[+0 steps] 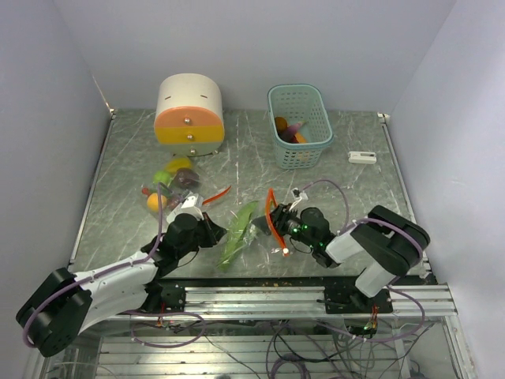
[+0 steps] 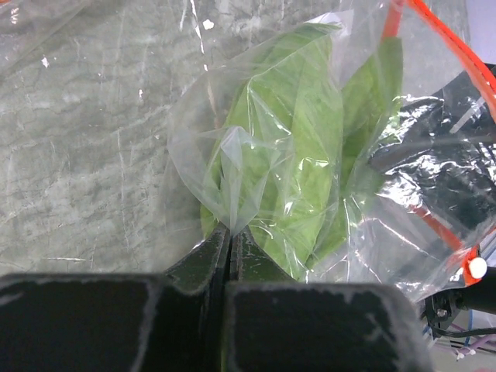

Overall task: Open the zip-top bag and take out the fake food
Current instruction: Pick up the fake vegetable from the zipper food storage bag.

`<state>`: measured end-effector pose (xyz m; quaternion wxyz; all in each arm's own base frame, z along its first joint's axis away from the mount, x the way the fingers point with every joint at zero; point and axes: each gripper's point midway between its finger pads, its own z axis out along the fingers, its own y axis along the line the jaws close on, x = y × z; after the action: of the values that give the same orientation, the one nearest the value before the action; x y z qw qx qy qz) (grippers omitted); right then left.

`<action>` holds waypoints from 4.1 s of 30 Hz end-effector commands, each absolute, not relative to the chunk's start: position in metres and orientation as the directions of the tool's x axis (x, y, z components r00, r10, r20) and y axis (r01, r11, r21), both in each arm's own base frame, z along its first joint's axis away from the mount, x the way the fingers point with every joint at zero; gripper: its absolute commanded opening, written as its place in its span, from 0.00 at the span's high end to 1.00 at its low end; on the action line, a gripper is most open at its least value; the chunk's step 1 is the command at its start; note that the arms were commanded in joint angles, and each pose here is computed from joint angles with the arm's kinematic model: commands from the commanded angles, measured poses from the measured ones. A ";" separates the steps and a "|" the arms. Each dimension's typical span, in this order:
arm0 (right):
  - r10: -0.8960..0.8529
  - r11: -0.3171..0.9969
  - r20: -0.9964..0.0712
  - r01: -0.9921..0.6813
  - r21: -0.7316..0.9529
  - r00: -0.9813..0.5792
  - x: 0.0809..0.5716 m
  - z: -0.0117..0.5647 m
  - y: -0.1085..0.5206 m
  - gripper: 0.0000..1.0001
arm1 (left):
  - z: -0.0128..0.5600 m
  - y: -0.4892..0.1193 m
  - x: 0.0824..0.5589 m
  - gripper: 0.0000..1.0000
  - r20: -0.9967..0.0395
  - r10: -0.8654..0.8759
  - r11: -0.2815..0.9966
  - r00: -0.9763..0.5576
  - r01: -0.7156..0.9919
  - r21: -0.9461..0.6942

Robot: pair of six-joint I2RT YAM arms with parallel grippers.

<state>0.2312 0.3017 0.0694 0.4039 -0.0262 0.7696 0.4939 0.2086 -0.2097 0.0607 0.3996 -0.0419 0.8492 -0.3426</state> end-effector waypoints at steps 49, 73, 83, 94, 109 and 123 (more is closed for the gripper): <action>0.411 0.817 -0.748 -0.154 0.556 -0.521 0.281 0.089 0.172 1.00 | 0.050 -0.194 0.207 0.93 -0.672 -0.333 0.802 -0.661 0.177 -0.571; 0.295 0.879 -0.844 -0.218 0.424 -0.448 0.295 0.128 0.142 0.81 | 0.049 -0.195 0.201 0.93 -0.666 -0.335 0.786 -0.667 0.192 -0.587; 0.240 0.877 -0.800 -0.231 0.422 -0.550 0.298 0.095 0.163 0.62 | 0.043 -0.201 0.201 0.93 -0.648 -0.333 0.774 -0.685 0.194 -0.603; 0.259 0.885 -0.783 -0.187 0.427 -0.565 0.305 0.081 0.163 0.56 | 0.045 -0.195 0.199 0.93 -0.656 -0.331 0.785 -0.678 0.188 -0.591; 0.215 0.833 -0.751 -0.284 0.475 -0.625 0.296 0.067 0.187 0.60 | 0.047 -0.199 0.201 0.93 -0.658 -0.318 0.784 -0.682 0.201 -0.587; 0.133 0.715 -0.759 -0.468 0.518 -0.637 0.277 0.085 0.230 0.51 | 0.047 -0.202 0.203 0.93 -0.656 -0.315 0.783 -0.686 0.203 -0.588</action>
<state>0.2747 0.2182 0.0799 0.4145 -0.0793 0.8347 0.3538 0.1971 -0.1942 0.0337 0.3856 -0.0400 0.8675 -0.3116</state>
